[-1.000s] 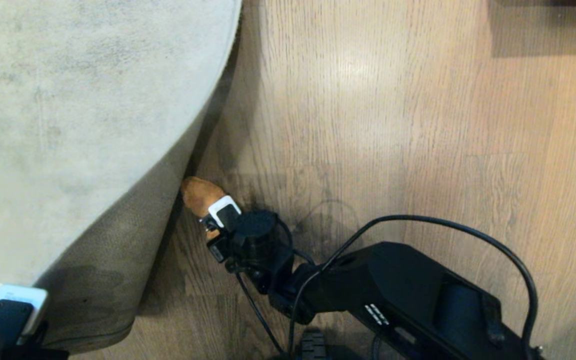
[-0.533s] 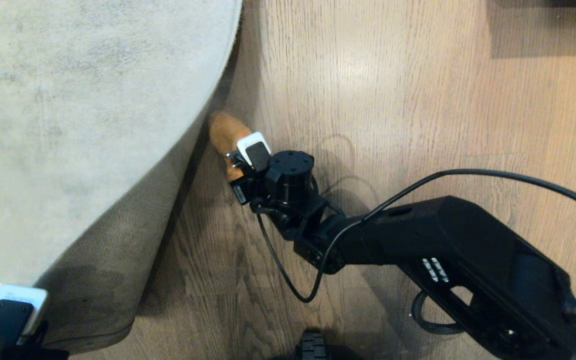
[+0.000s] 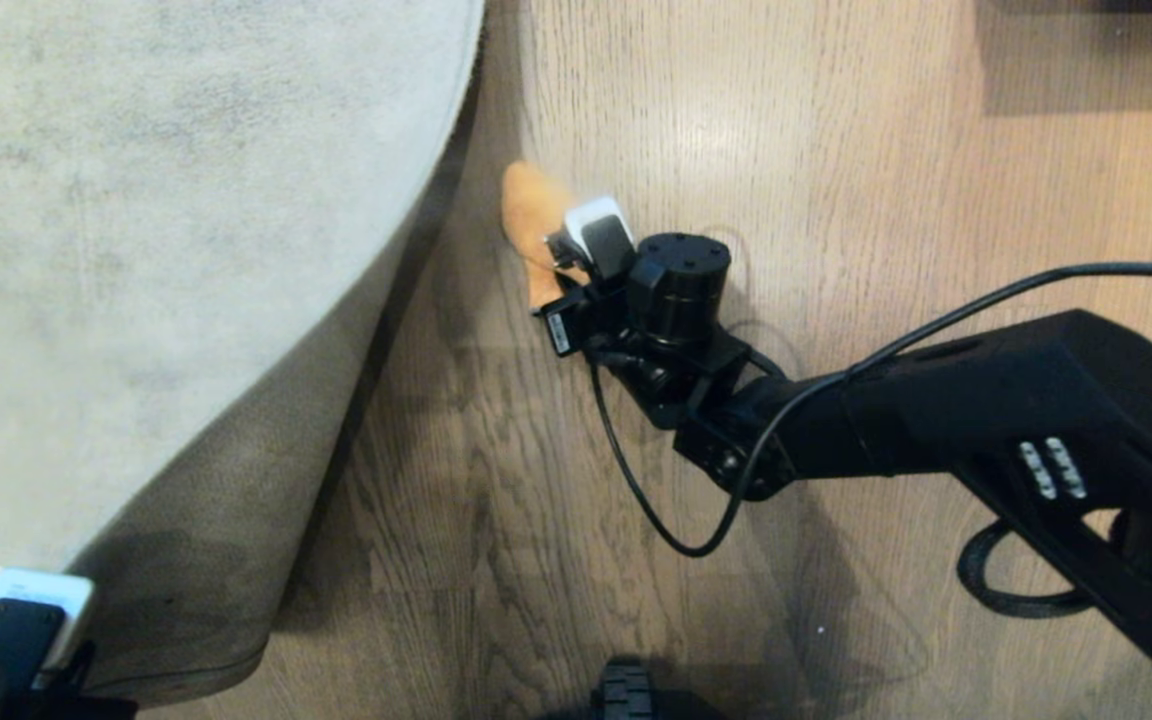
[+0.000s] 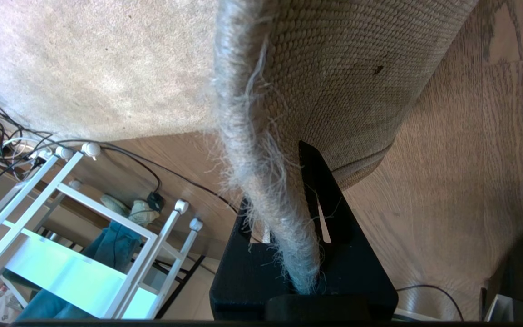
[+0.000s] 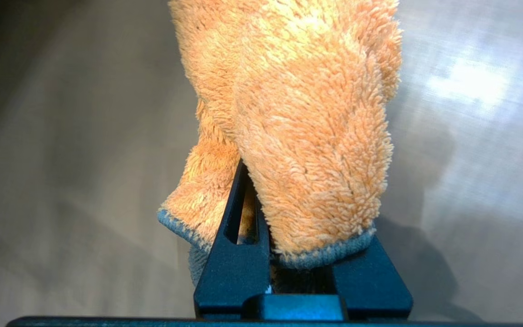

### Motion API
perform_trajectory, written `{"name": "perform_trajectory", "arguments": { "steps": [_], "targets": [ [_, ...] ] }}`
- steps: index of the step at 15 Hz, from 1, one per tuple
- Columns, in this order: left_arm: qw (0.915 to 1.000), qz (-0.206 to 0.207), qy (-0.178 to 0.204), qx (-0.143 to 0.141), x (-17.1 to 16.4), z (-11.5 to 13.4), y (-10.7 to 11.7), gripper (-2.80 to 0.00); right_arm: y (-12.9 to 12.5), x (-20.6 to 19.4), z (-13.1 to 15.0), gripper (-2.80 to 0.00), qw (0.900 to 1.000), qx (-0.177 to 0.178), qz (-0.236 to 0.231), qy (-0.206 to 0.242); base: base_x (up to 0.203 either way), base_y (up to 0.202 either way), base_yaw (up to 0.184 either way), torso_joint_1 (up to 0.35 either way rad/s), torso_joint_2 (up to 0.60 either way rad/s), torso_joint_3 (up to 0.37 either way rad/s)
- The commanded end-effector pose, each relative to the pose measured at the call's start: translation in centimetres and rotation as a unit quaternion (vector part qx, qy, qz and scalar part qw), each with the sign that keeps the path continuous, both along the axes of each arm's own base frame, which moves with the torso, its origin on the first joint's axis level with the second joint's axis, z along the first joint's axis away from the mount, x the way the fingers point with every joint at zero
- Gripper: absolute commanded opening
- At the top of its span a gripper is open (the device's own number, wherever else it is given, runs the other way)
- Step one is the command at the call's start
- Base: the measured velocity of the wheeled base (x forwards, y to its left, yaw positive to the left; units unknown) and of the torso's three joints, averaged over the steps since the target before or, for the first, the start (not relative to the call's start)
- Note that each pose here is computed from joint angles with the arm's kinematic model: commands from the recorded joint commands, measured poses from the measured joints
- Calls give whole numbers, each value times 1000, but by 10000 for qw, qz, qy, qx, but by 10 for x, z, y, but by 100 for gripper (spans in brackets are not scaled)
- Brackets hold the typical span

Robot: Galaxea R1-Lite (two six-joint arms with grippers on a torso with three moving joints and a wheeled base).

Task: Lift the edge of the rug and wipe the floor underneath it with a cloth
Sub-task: Wipe the floor under the carpet with a rag

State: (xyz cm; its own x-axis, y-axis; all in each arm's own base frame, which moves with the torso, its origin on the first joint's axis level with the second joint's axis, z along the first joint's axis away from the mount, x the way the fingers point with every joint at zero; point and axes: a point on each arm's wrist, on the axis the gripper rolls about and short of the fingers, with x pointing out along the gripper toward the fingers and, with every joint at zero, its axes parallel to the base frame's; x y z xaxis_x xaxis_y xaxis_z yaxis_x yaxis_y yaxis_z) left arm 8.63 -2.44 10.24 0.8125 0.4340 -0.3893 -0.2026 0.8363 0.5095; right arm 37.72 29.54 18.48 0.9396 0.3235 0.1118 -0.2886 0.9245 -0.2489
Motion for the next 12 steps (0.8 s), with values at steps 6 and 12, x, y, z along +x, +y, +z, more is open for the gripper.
{"name": "perform_trajectory", "arguments": {
  "steps": [6,12],
  "targets": [
    [10000,12,-30,-3,0,1,0,-280,-73,-33,13,-280,9988,-185,-393,225,0,0,0,0,0,0],
    [10000,10,-28,1,0,1,0,-280,-153,-50,-23,-280,9938,-355,-920,517,0,0,0,0,0,0]
  ]
}}
